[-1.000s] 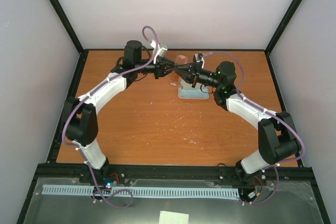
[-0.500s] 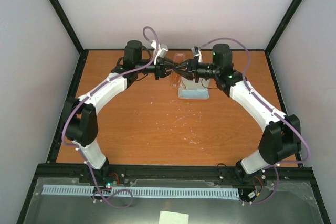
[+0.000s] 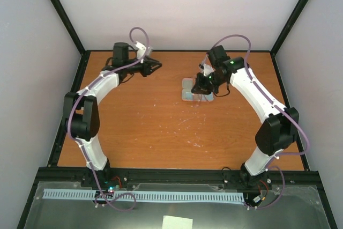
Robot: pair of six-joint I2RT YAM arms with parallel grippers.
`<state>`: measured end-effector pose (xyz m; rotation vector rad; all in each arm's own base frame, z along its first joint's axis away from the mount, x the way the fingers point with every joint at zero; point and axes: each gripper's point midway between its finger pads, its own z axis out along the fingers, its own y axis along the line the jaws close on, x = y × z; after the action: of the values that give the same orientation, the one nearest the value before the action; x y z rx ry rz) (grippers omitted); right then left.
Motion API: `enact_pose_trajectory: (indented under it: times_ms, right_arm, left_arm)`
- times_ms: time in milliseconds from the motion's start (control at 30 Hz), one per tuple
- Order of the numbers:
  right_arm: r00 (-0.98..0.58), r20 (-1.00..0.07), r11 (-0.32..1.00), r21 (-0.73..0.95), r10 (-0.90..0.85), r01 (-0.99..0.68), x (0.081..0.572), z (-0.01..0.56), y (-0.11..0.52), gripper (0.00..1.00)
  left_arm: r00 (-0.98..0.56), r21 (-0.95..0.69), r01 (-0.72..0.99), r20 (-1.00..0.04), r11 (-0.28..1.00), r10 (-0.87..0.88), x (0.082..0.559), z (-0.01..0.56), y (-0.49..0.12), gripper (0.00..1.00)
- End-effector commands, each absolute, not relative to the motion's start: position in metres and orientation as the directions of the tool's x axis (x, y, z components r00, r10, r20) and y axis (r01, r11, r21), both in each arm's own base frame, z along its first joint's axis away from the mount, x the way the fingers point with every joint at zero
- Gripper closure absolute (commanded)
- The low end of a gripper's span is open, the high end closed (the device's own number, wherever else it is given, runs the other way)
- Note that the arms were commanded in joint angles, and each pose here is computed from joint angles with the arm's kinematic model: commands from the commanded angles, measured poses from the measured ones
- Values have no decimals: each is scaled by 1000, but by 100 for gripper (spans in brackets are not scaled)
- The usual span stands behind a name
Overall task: Organize the sunglasses
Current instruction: Fold the sunglasses, then place the sunglasses at the center of the board.
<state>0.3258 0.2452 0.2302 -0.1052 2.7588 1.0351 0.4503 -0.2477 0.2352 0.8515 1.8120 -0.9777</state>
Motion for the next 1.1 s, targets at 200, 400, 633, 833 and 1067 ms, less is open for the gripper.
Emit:
enact_pose_trajectory:
  times_ms: [200, 400, 633, 833, 1067]
  right_arm:
    - [-999, 34, 990, -140, 6, 1, 282, 130, 106, 97]
    - [-990, 131, 935, -355, 47, -3, 258, 94, 67, 97]
    - [-980, 192, 926, -376, 53, -23, 251, 52, 64, 97]
    - [-971, 236, 932, -361, 46, -43, 251, 23, 68, 97]
    - [-965, 260, 945, -322, 35, -53, 248, 10, 75, 81]
  left_arm:
    - [-320, -159, 804, -928, 573, 191, 462, 247, -190, 74]
    - [-339, -174, 797, -922, 579, 189, 452, 243, -188, 73]
    - [-346, -182, 791, -920, 584, 183, 444, 243, -186, 73]
    - [-339, -169, 789, -922, 590, 189, 442, 245, -185, 73]
    - [-341, -169, 785, -921, 596, 188, 440, 244, -183, 73]
